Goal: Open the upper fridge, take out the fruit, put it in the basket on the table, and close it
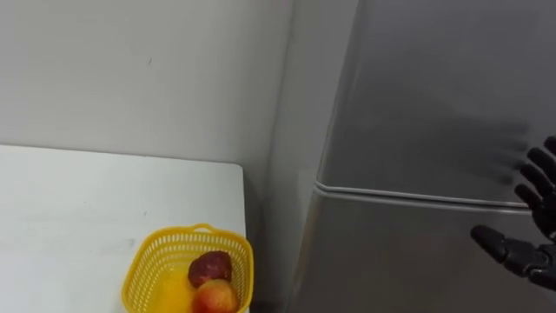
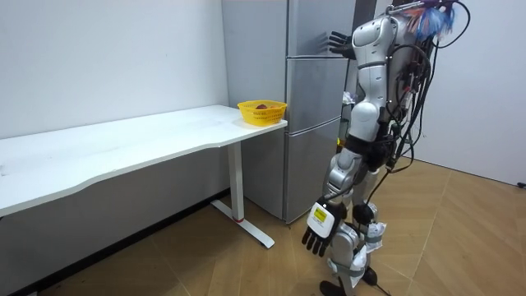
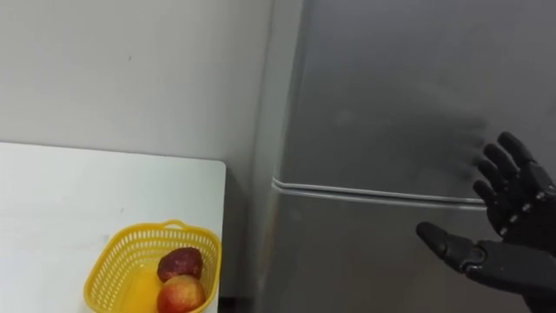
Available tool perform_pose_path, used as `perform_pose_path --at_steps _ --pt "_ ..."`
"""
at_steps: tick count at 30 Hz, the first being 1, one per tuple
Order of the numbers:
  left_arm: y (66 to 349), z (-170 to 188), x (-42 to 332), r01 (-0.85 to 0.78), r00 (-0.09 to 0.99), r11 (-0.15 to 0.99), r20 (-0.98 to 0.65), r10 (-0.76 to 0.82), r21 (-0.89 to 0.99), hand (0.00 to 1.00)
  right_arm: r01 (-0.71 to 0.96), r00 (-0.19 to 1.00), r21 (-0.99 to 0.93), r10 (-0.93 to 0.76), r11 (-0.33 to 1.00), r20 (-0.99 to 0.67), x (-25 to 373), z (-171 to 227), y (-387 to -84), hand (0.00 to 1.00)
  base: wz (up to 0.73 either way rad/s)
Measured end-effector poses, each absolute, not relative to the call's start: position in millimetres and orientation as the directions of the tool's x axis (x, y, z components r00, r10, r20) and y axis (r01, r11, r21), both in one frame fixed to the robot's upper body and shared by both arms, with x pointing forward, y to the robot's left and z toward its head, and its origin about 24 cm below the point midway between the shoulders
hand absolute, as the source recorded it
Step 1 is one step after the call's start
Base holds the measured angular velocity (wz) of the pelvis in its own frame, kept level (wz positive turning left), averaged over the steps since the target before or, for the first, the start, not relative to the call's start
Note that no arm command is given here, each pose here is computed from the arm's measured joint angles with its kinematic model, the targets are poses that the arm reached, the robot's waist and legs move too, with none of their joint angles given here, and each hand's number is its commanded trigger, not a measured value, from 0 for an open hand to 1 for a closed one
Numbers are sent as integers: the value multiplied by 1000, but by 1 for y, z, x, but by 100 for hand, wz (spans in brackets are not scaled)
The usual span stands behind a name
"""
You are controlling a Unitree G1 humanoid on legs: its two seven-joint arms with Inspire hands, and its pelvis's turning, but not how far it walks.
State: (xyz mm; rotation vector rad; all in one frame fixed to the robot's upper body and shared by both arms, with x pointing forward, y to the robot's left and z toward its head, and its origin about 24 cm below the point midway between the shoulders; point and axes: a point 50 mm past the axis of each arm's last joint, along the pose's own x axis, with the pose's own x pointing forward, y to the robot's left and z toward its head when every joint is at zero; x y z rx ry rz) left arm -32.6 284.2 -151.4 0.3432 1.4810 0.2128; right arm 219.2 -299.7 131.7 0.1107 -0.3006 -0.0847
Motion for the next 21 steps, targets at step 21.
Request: perform_pose_path --at_steps 21 --pt "261 -159 -25 104 79 903 -908 411 417 0 887 439 120 -735 446 -516 129 -58 -341 0 2"
